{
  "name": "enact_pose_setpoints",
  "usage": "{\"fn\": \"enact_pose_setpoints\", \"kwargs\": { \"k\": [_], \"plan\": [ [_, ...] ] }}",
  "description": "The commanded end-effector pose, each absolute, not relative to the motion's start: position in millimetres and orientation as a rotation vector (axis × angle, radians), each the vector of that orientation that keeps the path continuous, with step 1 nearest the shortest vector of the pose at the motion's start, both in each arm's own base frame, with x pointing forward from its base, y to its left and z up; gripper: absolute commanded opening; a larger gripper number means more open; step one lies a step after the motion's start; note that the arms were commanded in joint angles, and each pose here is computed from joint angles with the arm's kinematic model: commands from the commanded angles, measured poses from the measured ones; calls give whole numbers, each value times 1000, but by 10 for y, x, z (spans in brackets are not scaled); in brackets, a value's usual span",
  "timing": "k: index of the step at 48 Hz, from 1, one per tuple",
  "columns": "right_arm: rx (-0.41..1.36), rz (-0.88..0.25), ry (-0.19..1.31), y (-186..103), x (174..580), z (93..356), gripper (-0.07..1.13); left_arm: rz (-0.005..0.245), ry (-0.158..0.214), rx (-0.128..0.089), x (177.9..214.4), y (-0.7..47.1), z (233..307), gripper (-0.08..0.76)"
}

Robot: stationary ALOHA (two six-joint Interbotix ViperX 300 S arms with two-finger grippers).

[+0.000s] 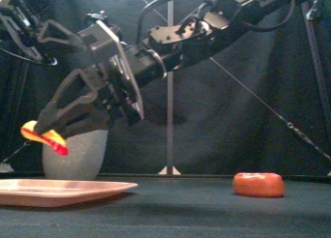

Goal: Pick the shrimp then place it on the pink plate
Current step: Drop shrimp on the pink plate and return to neutral

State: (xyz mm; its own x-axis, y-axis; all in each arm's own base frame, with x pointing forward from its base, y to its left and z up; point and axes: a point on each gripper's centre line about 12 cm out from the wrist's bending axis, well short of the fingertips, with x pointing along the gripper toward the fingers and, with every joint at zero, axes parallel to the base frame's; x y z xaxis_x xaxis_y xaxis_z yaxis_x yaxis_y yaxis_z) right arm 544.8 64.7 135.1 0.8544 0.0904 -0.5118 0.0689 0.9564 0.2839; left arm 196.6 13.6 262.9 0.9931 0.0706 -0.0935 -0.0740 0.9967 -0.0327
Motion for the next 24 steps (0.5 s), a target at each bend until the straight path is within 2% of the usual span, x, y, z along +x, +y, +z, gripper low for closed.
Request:
{"fn": "enact_pose_setpoints", "kwargs": {
  "k": [1,12,24],
  "plan": [
    [305,16,487,617,5556,1588,593,74,79,-39,1982,141,2672,99],
    [302,10,504,596,5524,1518,642,74,85,-37,1976,140,2643,99],
    [300,7,510,578,5516,1493,792,74,88,-38,1974,140,2635,99]
  ]
}}
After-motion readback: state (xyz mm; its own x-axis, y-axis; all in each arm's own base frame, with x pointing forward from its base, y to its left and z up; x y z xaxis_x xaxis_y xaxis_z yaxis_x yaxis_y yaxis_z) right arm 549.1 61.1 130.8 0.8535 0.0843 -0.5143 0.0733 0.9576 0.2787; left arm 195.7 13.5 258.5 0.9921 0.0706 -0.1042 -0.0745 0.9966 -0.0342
